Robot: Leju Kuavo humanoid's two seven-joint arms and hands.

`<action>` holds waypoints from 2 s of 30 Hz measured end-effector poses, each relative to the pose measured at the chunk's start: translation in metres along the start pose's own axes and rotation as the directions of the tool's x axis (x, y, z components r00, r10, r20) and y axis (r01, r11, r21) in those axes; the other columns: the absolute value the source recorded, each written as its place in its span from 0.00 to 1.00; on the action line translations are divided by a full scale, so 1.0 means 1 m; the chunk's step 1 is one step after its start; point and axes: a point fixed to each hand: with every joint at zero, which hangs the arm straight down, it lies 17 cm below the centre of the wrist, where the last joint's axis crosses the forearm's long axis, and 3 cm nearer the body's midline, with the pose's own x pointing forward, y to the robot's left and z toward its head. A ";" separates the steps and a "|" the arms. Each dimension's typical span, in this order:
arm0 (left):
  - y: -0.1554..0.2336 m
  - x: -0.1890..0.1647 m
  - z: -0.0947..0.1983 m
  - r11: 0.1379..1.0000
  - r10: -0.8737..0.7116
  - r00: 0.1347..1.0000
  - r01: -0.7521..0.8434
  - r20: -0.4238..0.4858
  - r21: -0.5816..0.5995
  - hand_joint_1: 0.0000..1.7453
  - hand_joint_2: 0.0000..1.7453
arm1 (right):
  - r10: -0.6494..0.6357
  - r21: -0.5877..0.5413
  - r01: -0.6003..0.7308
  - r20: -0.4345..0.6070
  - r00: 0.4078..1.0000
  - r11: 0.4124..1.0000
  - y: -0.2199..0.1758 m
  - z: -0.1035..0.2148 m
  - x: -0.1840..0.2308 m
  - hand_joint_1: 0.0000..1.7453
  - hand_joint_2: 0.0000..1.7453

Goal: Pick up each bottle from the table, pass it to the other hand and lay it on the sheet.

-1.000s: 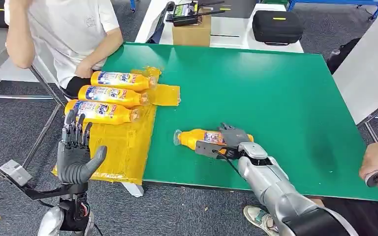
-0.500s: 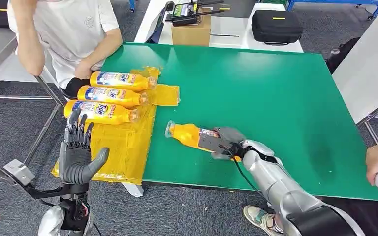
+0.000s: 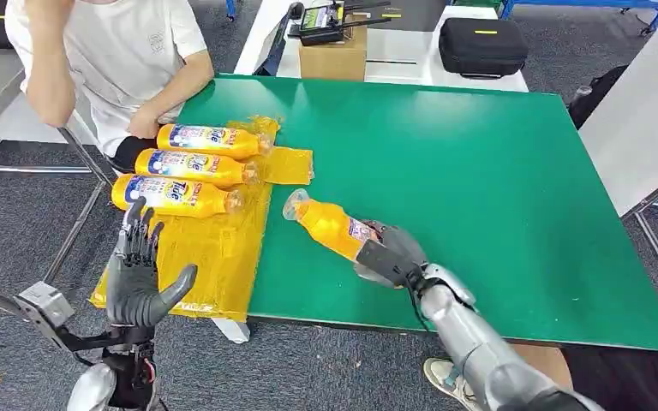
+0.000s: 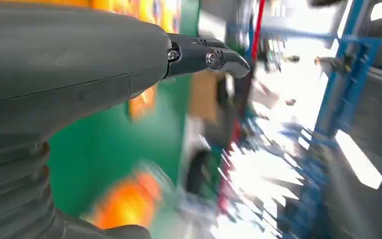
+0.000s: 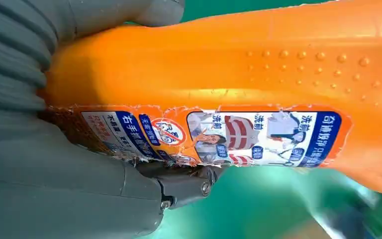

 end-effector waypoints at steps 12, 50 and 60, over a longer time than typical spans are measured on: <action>-0.123 -0.020 0.044 0.937 0.149 0.988 -0.155 -0.042 -0.313 0.00 1.00 | -0.288 -0.109 0.400 0.531 0.797 0.910 -0.017 0.038 0.198 1.00 1.00; -0.135 -0.041 0.026 0.854 0.410 0.879 -0.464 -0.245 -0.236 1.00 1.00 | -0.068 0.117 0.007 0.527 0.847 0.993 0.109 0.017 0.223 0.00 0.00; -0.116 -0.054 0.010 0.891 0.398 0.880 -0.438 -0.260 -0.118 1.00 1.00 | -0.021 -0.061 0.065 0.550 0.835 0.996 0.096 0.026 0.236 0.00 0.00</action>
